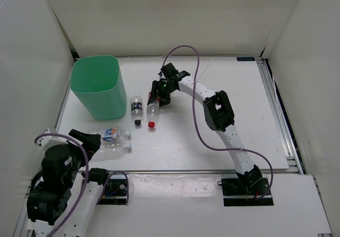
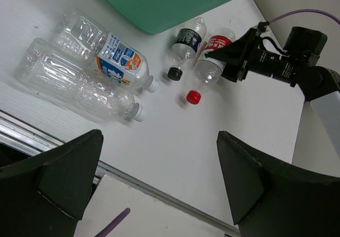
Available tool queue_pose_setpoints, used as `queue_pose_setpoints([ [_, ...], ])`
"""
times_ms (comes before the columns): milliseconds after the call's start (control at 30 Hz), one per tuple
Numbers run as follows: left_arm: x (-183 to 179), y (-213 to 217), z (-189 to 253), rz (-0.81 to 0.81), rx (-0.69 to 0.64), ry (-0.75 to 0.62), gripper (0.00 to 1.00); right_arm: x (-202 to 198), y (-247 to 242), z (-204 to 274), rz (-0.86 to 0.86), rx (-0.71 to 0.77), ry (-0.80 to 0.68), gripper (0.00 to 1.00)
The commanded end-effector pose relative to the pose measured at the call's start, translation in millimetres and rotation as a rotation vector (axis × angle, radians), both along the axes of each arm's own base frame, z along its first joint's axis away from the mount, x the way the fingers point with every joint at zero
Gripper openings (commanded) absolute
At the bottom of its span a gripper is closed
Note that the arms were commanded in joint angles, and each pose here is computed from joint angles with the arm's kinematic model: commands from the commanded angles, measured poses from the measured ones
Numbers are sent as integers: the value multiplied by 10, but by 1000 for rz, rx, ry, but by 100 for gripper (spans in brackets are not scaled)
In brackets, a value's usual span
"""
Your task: Put the plastic bottles in the bin
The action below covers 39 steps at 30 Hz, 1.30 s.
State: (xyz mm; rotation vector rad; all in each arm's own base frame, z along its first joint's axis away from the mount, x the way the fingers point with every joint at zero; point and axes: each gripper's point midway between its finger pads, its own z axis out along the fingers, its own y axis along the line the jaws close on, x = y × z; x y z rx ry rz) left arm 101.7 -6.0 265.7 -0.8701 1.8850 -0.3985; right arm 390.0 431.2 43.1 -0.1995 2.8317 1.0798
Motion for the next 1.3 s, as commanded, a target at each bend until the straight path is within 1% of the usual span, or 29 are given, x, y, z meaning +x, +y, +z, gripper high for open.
queue_pose_setpoints([
  [0, -82, 54, -148, 13, 32, 80, 100, 37, -122, -124, -32, -4, 55, 55],
  [33, -82, 54, -148, 13, 32, 80, 100, 46, -161, -39, -45, 7, 63, 49],
  [67, -75, 70, -177, 20, 38, 88, 100, 56, -262, -54, -60, 3, 83, 37],
  [100, -75, 70, -177, 21, 38, 88, 100, 67, -297, 118, -62, 25, 71, 30],
  [167, -75, 70, -177, 21, 38, 88, 100, 84, -386, 334, -77, 41, 49, 28],
  [200, -75, 70, -177, 21, 38, 88, 100, 61, -402, 648, -75, 72, 3, 28],
  [233, -75, 70, -177, 21, 38, 88, 100, 76, -413, 845, -81, 86, -37, 28],
  [333, -81, 90, -149, 24, 49, 80, 100, 122, -359, 1696, -94, 219, -182, 27],
  [400, -81, 90, -149, 24, 49, 80, 100, 119, -197, 2425, -97, 323, -334, 27],
  [467, -61, 69, -170, -1, 68, 103, 100, 35, -11, 2894, -91, 421, -431, 25],
  [500, -65, 48, -174, -18, 70, 105, 100, 77, 61, 3258, -112, 498, -543, 24],
  [533, -39, 30, -195, -34, 80, 130, 100, 15, 191, 3399, -112, 530, -592, 23],
  [567, -50, 23, -167, -56, 97, 123, 100, 5, 245, 3578, -124, 556, -653, 23],
  [600, -42, -14, -143, -83, 99, 128, 100, 47, 338, 3855, -135, 612, -743, 23],
  [633, -23, -35, -161, -103, 108, 148, 100, 8, 454, 3982, -125, 648, -786, 25],
  [667, -21, -49, -131, -129, 127, 147, 100, 10, 533, 4078, -118, 684, -815, 25],
  [700, -16, -85, -115, -157, 130, 151, 100, 154, 646, 3985, -134, 700, -826, 25],
  [733, 8, -105, -68, -179, 141, 157, 100, 71, 758, 4070, -125, 738, -849, 25],
  [800, 25, -132, -25, -227, 174, 162, 100, 65, 882, 4012, -137, 729, -909, 25],
  [833, 36, -162, -1, -250, 177, 165, 100, 21, 979, 4071, -140, 721, -1017, 25],
  [867, 67, -179, 47, -265, 183, 169, 100, 9, 1066, 4015, -133, 701, -1064, 26],
  [933, 104, -232, 101, -311, 194, 177, 100, -22, 1210, 4090, -143, 682, -1210, 28],
  [967, 117, -250, 90, -326, 196, 187, 100, -68, 1234, 4149, -132, 692, -1250, 28],
  [1000, 127, -271, 125, -335, 190, 183, 100, 56, 1209, 4118, -187, 658, -1282, 28],
  [1033, 138, -289, 117, -343, 185, 192, 100, 43, 1204, 4211, -222, 668, -1316, 28],
  [1067, 155, -342, 193, -375, 179, 182, 100, 144, 1171, 4181, -267, 633, -1344, 27],
  [1200, 173, -474, 367, -453, 160, 151, 100, 222, 1142, 4240, -297, 622, -1437, 25],
  [1233, 195, -473, 352, -461, 171, 162, 100, 232, 1136, 4236, -288, 604, -1461, 27],
  [1267, 195, -473, 352, -461, 171, 162, 100, 232, 1129, 4257, -289, 605, -1474, 40],
])
